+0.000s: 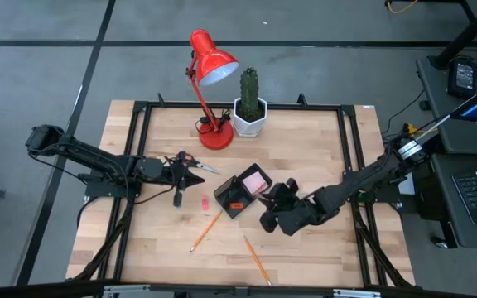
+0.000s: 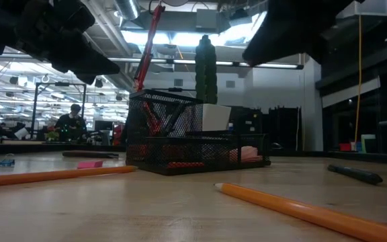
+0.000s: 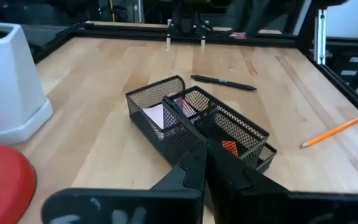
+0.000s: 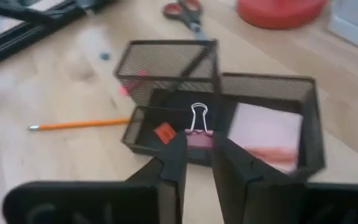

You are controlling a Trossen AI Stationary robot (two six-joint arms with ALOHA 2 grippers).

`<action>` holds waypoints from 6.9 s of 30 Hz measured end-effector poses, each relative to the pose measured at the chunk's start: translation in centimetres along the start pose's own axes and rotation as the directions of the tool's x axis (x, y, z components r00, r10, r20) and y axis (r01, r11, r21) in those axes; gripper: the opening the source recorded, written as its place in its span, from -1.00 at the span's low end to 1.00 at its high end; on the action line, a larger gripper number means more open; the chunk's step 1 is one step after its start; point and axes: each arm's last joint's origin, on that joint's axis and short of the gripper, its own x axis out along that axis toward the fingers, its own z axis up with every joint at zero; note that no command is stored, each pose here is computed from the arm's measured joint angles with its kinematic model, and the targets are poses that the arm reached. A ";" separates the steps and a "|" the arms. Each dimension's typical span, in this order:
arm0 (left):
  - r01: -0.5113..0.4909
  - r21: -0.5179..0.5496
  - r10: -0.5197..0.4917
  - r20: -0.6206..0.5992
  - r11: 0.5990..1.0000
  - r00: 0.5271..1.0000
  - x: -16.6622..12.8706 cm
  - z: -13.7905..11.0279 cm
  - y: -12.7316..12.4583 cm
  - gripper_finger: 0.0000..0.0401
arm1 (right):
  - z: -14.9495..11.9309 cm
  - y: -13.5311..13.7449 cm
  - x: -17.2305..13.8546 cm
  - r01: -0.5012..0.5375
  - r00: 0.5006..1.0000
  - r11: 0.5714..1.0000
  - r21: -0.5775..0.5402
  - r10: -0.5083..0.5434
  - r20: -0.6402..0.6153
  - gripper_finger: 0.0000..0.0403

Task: Pick and place office supplies into organizer
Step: Put the pink binder clip into the black desk organizer, then put the scissors into the black desk organizer

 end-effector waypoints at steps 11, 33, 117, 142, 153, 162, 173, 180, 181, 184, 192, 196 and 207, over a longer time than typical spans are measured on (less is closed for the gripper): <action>0.000 -0.030 0.000 0.000 1.000 1.000 0.0 0.0 0.0 -0.98 | -0.9 1.3 3.5 -0.194 0.975 0.976 -0.100 0.180 -0.132 -0.68; 0.000 -0.029 0.000 0.001 1.000 1.000 0.0 0.0 0.0 -0.97 | -0.6 -0.2 8.7 -0.245 0.955 0.955 -0.166 0.209 -0.208 -0.68; -0.422 -0.062 0.413 -0.123 0.904 0.903 0.0 6.2 1.8 -0.90 | -2.3 -14.5 -1.5 -0.141 0.922 0.874 -0.464 0.287 0.260 -0.89; -0.616 -0.266 0.495 -0.402 0.742 0.770 0.3 4.9 7.5 -0.42 | -3.4 -17.0 -1.0 -0.177 0.856 0.877 -0.447 0.361 0.370 -0.94; -0.683 -0.052 0.444 -0.722 0.729 0.530 2.4 7.4 8.8 -0.42 | -2.9 -17.7 -0.6 -0.136 0.863 0.898 -0.419 0.315 0.395 -0.91; -0.695 0.004 0.380 -0.840 0.719 0.388 3.3 5.3 10.7 -0.42 | -2.9 -17.7 -0.6 -0.135 0.863 0.897 -0.421 0.315 0.395 -0.90; -0.711 -0.002 0.304 -0.903 0.703 0.303 2.2 2.4 13.0 -0.42 | -3.2 -17.8 -0.4 -0.128 0.881 0.892 -0.433 0.303 0.364 -0.90; -0.699 -0.068 0.241 -0.911 0.712 0.335 2.0 0.0 13.1 -0.42 | -3.2 -17.8 -0.4 -0.127 0.883 0.891 -0.435 0.302 0.360 -0.90; -0.696 -0.068 0.244 -0.908 0.715 0.340 2.1 -0.1 13.1 -0.42 | -3.2 -17.8 -0.4 -0.127 0.883 0.891 -0.435 0.302 0.360 -0.90; -0.692 -0.070 0.248 -0.904 0.718 0.349 2.2 -0.1 13.2 -0.42 | -3.2 -17.8 -0.4 -0.127 0.883 0.891 -0.435 0.302 0.360 -0.90; -0.679 -0.064 0.259 -0.895 0.731 0.364 2.3 0.0 13.3 -0.42 | -3.2 -17.8 -0.4 -0.128 0.883 0.892 -0.435 0.302 0.360 -0.90; -0.688 -0.061 0.274 -0.889 0.723 0.366 2.6 -0.1 13.4 -0.42 | -3.2 -17.8 -0.4 -0.128 0.883 0.892 -0.435 0.302 0.360 -0.90; -0.669 -0.016 0.224 -0.936 0.743 0.271 3.8 -2.2 13.8 -0.42 | -3.2 -17.8 -0.4 -0.128 0.883 0.892 -0.434 0.302 0.360 -0.90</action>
